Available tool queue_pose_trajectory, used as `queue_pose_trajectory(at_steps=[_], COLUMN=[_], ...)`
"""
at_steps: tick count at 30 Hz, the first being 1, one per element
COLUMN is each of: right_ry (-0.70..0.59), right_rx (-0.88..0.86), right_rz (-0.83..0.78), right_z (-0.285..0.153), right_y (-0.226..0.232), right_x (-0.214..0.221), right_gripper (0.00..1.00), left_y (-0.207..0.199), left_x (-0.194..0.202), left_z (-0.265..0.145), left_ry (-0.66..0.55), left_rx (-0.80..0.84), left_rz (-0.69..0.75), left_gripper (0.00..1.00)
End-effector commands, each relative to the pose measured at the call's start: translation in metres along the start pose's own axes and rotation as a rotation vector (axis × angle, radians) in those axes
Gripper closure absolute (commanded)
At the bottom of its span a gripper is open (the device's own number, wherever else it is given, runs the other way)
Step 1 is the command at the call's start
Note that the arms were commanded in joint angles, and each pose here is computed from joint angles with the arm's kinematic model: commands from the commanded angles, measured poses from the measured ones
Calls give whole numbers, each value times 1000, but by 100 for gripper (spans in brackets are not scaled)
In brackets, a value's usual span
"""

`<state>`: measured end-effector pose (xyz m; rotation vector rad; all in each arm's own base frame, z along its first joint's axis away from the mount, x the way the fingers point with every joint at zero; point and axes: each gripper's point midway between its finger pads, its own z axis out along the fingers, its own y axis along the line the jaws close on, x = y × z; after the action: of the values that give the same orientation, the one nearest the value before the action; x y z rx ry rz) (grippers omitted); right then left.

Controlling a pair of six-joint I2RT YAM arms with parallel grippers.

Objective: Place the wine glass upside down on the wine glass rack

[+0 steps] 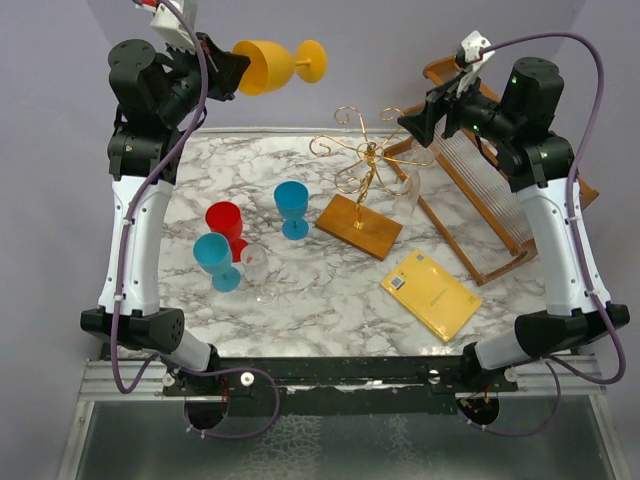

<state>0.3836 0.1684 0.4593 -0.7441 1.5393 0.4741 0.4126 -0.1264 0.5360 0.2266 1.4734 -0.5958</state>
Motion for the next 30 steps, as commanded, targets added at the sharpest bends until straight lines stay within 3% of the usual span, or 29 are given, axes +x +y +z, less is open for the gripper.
queue_pose_trajectory(at_steps=[1,13,30], right_ry=[-127,-171,-176], right_rx=[-100,-205,-99], right_rz=[118,221,375], right_z=[13,46,58], right_y=[12,37,19], right_x=[-36,-51,-48], right_gripper=[21,27,75], left_y=[-52,-92,-108], left_x=[-20,11,19], left_z=[0,26,27], left_ry=[-49,6,17], left_rx=[233,340,390], left_rz=[-133,-150,-133], left_gripper=[100,100,100])
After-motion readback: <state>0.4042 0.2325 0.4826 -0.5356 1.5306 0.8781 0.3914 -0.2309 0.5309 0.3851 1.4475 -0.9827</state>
